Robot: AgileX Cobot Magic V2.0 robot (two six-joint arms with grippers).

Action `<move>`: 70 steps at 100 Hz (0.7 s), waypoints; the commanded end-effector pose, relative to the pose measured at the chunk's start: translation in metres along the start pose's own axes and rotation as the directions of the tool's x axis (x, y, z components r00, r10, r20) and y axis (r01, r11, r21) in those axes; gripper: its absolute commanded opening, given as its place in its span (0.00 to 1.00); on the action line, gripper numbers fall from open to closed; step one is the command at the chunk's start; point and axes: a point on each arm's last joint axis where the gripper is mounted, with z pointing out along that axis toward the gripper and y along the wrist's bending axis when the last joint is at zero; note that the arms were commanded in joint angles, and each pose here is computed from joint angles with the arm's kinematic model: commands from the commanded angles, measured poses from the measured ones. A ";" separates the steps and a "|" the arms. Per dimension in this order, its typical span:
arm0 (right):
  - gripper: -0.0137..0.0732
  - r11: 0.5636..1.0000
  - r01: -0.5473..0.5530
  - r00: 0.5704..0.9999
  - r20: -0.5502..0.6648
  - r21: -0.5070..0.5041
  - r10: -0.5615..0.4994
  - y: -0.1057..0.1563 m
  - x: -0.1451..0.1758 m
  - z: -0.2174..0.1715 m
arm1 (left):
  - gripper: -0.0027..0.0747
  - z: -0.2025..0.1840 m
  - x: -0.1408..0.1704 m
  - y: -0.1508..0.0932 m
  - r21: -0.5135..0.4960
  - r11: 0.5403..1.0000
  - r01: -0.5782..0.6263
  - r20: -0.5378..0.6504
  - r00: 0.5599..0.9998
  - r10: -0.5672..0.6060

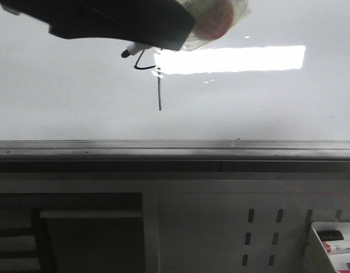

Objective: Write number 4 on whiteboard

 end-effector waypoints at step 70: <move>0.61 0.970 -0.025 0.974 0.224 0.244 -0.031 -0.002 -0.014 -0.060 | 0.01 -0.039 -0.001 0.015 -0.300 0.923 0.241 0.168 0.966 -0.198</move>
